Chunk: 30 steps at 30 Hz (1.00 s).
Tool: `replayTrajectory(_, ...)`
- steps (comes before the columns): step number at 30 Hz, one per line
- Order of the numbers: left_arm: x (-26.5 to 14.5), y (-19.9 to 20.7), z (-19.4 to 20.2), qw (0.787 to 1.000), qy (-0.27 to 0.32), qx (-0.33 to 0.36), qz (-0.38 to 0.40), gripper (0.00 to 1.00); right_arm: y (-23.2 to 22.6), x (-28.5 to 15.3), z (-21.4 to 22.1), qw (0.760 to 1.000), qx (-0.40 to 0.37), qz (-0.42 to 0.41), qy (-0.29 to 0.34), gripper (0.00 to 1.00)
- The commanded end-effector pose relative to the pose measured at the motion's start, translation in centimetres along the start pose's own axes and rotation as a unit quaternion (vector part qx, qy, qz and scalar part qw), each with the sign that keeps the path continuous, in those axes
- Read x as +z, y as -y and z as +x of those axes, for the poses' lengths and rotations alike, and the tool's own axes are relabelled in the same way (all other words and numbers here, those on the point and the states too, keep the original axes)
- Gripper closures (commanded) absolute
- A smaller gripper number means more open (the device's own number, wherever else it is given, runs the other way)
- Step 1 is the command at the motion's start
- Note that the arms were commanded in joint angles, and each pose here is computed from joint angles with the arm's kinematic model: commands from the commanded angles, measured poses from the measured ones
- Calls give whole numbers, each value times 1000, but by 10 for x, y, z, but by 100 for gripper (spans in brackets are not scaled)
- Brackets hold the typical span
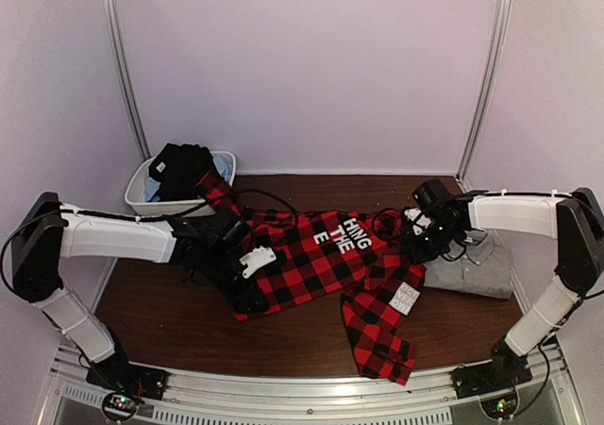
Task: Fold and stack the long sleeve shirts
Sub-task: Pick up the crumpled shirt from the center of the board.
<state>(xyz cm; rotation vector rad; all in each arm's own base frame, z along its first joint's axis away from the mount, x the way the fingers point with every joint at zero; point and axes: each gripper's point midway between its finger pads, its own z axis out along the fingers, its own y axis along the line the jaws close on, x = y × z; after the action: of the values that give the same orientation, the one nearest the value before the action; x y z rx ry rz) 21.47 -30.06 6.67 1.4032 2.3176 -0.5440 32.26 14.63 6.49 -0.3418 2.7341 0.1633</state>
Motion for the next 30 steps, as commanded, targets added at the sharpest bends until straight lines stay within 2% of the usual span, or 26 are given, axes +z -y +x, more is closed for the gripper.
replayTrajectory(1,13,9,12,999,-39,30,0,27,13,-3,-2,1000,4,11,-3,100)
replayTrajectory(5,25,0,29,996,-80,26,-27,27,14,-5,-4,1000,8,5,1,100)
replayTrajectory(11,35,3,41,994,-104,32,-33,27,15,-3,-3,1000,9,4,-1,100)
replayTrajectory(15,39,-2,49,990,-122,37,-58,32,14,-3,-5,1000,10,0,1,100)
replayTrajectory(17,39,-6,51,989,-125,37,-70,38,13,-4,-6,1000,10,-4,2,100)
replayTrajectory(22,37,-18,52,985,-131,38,-105,65,8,-6,-9,1000,9,-17,7,100)
replayTrajectory(25,35,-21,51,984,-131,38,-117,87,3,-9,-11,999,8,-32,12,100)
replayTrajectory(27,32,-24,50,983,-130,39,-127,98,1,-10,-11,999,8,-39,15,100)
replayTrajectory(30,28,-29,47,981,-127,39,-141,100,-1,-12,-12,999,8,-44,18,100)
